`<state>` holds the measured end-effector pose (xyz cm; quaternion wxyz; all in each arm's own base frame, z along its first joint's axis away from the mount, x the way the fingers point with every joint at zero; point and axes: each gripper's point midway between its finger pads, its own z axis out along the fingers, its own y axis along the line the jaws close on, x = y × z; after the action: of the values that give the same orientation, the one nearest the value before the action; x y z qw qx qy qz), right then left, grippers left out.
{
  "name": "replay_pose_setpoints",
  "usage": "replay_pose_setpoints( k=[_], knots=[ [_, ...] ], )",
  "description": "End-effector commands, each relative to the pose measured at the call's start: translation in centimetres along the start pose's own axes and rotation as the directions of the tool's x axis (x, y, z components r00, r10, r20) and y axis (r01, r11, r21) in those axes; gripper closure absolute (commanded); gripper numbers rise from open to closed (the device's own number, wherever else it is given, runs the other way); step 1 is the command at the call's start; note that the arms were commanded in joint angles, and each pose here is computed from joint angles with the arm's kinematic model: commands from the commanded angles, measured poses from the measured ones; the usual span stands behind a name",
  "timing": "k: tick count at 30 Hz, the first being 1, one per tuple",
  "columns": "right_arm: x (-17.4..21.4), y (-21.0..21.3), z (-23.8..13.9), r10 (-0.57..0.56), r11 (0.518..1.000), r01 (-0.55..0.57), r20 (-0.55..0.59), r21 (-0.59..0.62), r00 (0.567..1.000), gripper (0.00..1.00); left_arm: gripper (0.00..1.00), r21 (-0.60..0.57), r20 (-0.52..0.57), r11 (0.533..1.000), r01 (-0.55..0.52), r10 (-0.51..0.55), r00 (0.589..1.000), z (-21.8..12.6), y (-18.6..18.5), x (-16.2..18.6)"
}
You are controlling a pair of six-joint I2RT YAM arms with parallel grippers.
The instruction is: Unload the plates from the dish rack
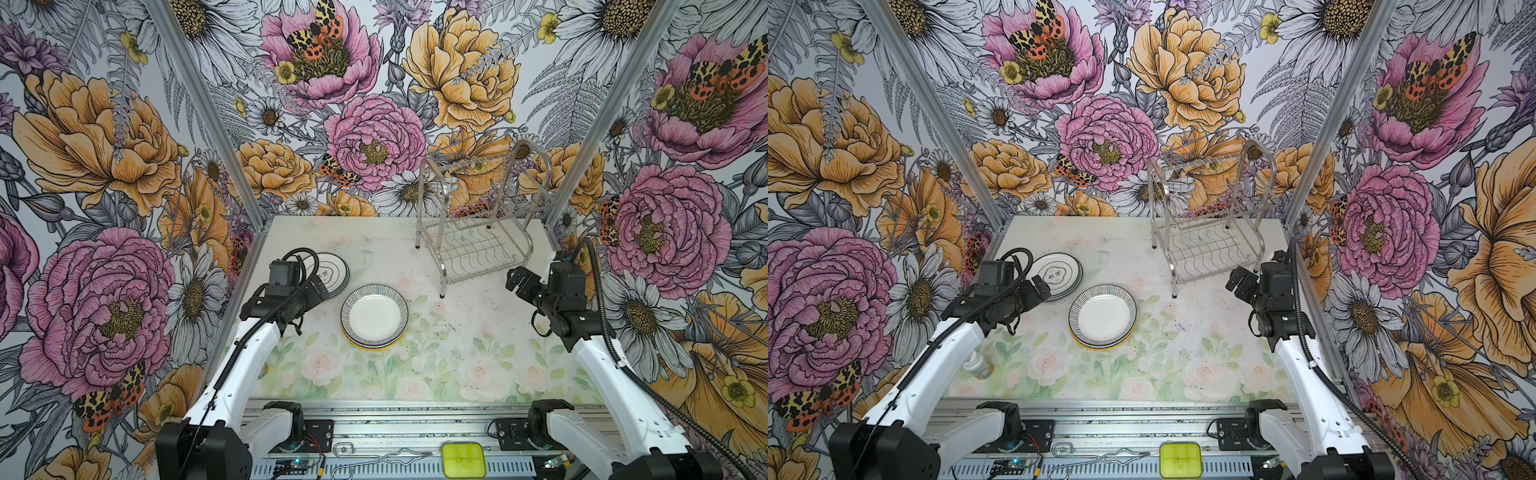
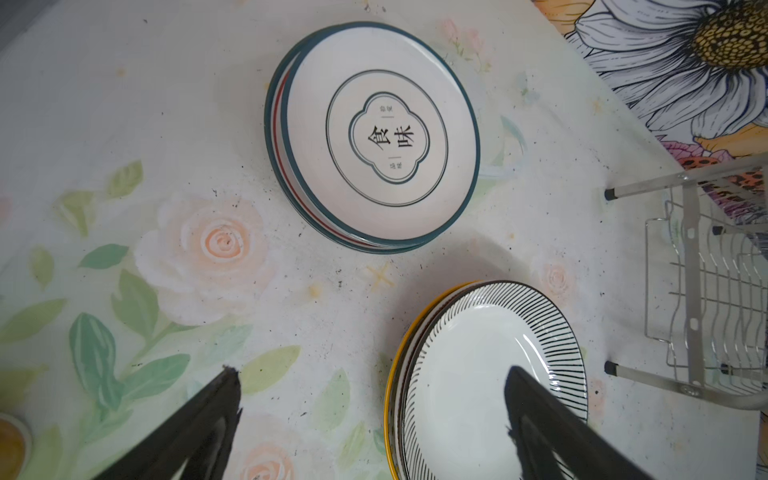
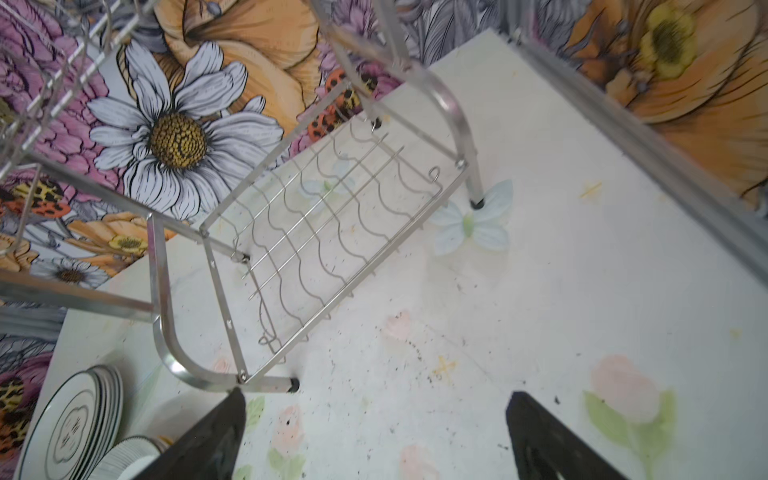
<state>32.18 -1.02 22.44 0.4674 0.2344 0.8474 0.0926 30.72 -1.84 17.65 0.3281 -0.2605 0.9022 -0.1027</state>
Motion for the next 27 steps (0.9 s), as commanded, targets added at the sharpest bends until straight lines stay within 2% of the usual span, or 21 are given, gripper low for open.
replay_pose_setpoints(
  k=[1, 4, 7, 10, 12, 14, 16, 18, 20, 23, 25, 27],
  knots=[
    [-4.9, -2.9, -2.3, -0.051, 0.98, 0.013, 0.186, 0.199, 0.981, 0.01, 0.01, -0.003, 0.06, 1.0, -0.03, 0.03, 0.998, -1.1, -0.4, -2.3],
    [-7.6, -4.5, -3.9, -0.082, 0.946, -0.012, 0.277, 0.324, 0.957, 0.01, 0.01, -0.035, 0.108, 0.999, -0.034, 0.037, 0.993, -1.6, -0.6, -4.1],
    [-9.9, -6.5, -5.5, -0.104, 0.883, -0.085, 0.368, 0.461, 0.924, 0.01, 0.01, -0.077, 0.192, 0.997, -0.031, 0.046, 0.98, -1.9, -0.4, -6.2],
    [-11.2, -6.4, -5.4, -0.193, 0.865, -0.031, 0.39, 0.5, 0.9, 0.01, 0.01, -0.154, 0.304, 0.988, -0.011, 0.058, 0.951, -2.2, 0.6, -8.3],
    [-11.4, -6.0, -4.5, -0.233, 0.864, 0.016, 0.37, 0.504, 0.9, 0.01, 0.01, -0.145, 0.369, 0.989, -0.035, 0.087, 0.925, -2.2, 0.2, -9.3],
    [-11.1, -5.7, -3.0, -0.3, 0.848, 0.11, 0.299, 0.518, 0.906, 0.01, 0.01, -0.147, 0.443, 0.987, -0.065, 0.125, 0.888, -2.3, -0.2, -10.0],
    [-10.0, -6.2, -1.4, -0.287, 0.847, 0.11, 0.273, 0.52, 0.918, 0.01, 0.01, -0.14, 0.482, 0.975, -0.175, 0.221, 0.848, -2.1, -1.4, -9.9],
    [-9.2, -5.9, -0.3, -0.299, 0.864, 0.135, 0.279, 0.485, 0.912, 0.01, 0.01, -0.132, 0.503, 0.964, -0.229, 0.264, 0.823, -1.5, -1.9, -9.6],
    [-8.2, -5.1, 1.2, -0.356, 0.878, 0.215, 0.285, 0.427, 0.89, 0.01, 0.01, -0.139, 0.523, 0.961, -0.24, 0.277, 0.806, -0.7, -1.7, -9.5],
    [-7.5, -5.0, 1.7, -0.376, 0.896, 0.219, 0.399, 0.386, 0.836, 0.01, 0.01, -0.179, 0.548, 0.944, -0.277, 0.329, 0.769, 0.9, -1.1, -9.3],
    [-6.9, -5.2, 2.5, -0.374, 0.899, 0.218, 0.407, 0.38, 0.834, 0.01, 0.01, -0.224, 0.56, 0.943, -0.245, 0.33, 0.76, 2.0, -0.1, -9.5],
    [-6.1, -5.4, 3.6, -0.378, 0.898, 0.232, 0.385, 0.375, 0.842, 0.01, 0.01, -0.235, 0.561, 0.937, -0.26, 0.349, 0.751, 3.1, 0.1, -9.5]
  ],
)
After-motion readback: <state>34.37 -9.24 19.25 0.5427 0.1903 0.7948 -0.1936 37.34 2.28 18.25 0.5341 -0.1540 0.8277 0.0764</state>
